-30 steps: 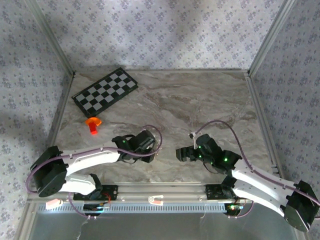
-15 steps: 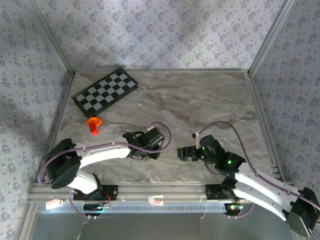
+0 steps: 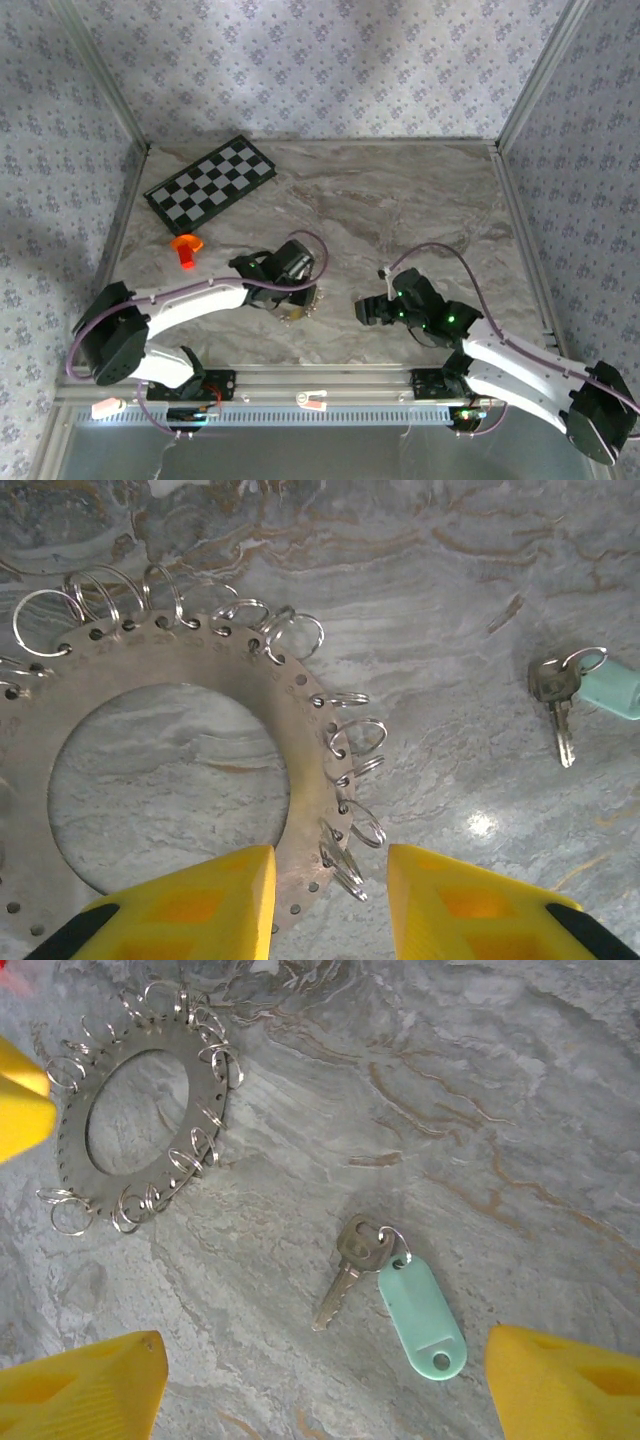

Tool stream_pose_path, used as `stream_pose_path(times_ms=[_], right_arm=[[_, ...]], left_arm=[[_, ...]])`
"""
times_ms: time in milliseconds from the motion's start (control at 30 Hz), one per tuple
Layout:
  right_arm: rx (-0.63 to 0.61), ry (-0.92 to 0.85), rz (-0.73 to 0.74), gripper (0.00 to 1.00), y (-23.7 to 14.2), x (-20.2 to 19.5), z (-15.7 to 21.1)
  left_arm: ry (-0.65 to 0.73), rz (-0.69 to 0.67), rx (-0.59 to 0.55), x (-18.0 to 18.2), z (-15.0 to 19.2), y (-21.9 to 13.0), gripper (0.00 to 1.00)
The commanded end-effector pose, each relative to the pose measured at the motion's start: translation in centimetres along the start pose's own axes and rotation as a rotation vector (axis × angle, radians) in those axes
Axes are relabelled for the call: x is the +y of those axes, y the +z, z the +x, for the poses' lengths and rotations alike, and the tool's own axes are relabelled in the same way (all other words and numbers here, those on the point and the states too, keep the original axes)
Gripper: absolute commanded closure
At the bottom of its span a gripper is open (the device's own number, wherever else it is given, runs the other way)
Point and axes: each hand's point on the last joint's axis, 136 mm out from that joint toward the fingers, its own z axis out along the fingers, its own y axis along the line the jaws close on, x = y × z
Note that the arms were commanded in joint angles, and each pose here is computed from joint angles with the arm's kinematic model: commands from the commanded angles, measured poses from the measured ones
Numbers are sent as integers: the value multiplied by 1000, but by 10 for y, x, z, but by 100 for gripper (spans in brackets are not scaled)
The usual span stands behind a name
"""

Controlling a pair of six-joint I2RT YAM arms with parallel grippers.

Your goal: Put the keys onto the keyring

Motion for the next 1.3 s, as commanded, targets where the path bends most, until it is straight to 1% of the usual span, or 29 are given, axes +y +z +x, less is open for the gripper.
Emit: stream_pose_path(times_ms=[0,133,267,333,567,667,833,1000,1267], right_arm=[[-27,-34,-55,17,-4,17,-20],[-3,-60,-78,24,2,23,-24],[31,-92,-114,28,12,34,-30],[55,-111,-134,30,19,40,-32],[156,-160,-187,46,47,54,-32],[180,-167,-196,54,57,56,-33],[205,-163,-227,62,74,60,-36],[238,-148,-243,64,90,60,-34],[265,-128,-257,67,105,56,-31]], left_arm=[[34,120,3,-13,0,-8,65],[-22,187,-17,-6,-7,-14,65],[-77,229,-47,5,-10,-21,65],[-82,236,-56,8,-11,-24,65],[-99,285,-62,10,-6,-23,65],[-105,293,-58,14,-4,-22,64],[-102,306,-63,14,-3,-24,62],[-95,318,-71,14,-1,-26,60],[-78,334,-99,13,-2,-34,56]])
